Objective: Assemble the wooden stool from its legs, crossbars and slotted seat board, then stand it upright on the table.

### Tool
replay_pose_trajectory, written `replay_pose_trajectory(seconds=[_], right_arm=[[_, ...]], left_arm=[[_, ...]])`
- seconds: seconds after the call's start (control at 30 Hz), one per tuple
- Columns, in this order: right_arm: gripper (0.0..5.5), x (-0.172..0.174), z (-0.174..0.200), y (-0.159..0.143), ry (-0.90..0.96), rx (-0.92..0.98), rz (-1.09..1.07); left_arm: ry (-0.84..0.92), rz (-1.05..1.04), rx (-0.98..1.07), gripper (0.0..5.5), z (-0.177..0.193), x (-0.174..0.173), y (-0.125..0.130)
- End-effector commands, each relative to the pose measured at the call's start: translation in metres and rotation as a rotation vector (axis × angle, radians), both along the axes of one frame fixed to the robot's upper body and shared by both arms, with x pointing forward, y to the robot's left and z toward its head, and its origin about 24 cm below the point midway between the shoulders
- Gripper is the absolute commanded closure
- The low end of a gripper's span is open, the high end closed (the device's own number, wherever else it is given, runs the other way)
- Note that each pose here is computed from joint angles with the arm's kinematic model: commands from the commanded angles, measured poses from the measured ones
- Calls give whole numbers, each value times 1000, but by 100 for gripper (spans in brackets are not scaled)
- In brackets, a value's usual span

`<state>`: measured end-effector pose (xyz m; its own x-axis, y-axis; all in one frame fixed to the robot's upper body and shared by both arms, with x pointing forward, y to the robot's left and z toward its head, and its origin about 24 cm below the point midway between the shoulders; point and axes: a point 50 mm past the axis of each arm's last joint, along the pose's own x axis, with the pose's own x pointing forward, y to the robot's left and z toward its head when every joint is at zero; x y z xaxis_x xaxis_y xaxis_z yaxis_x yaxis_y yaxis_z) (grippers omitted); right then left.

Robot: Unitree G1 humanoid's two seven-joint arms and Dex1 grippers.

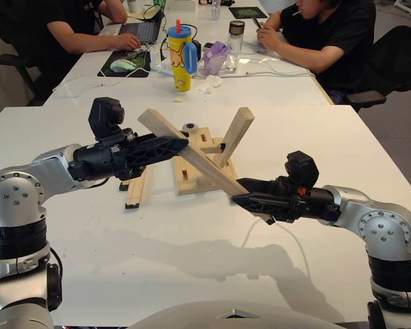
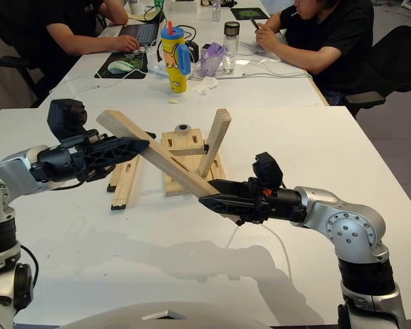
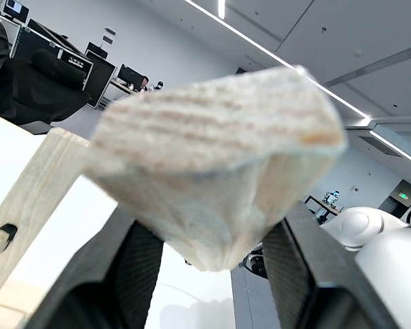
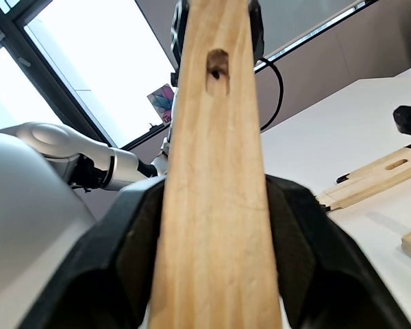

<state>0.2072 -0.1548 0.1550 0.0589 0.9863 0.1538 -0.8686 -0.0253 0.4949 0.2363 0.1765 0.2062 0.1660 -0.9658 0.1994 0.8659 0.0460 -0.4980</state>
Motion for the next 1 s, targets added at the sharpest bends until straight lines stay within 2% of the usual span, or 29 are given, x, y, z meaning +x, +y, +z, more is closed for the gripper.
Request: replay_pose_trajectory(seconds=[0.03,0.2,0.3,0.4,0.6,0.73,0.9,1.0], right_arm=[[270,8,-3,-8,10,-23,-66],[179,17,-34,-5,-17,-206,-182],[177,25,-53,11,-51,-289,-262],[177,37,-79,24,-138,-468,-370],[177,41,-93,39,-239,-565,-356],[177,45,-96,54,-301,-597,-349],[177,47,-97,68,-327,-610,-383],[177,51,-96,72,-347,-622,-417]], left_arm=[[50,81,102,349,-16,-2,19],[61,246,181,349,-28,3,54],[9,353,245,349,-28,11,71],[-57,388,285,349,-22,17,81],[-186,439,362,349,-18,31,84],[-265,447,399,349,-21,45,76],[-318,364,454,349,-32,56,58],[-329,326,529,349,-36,60,58]])
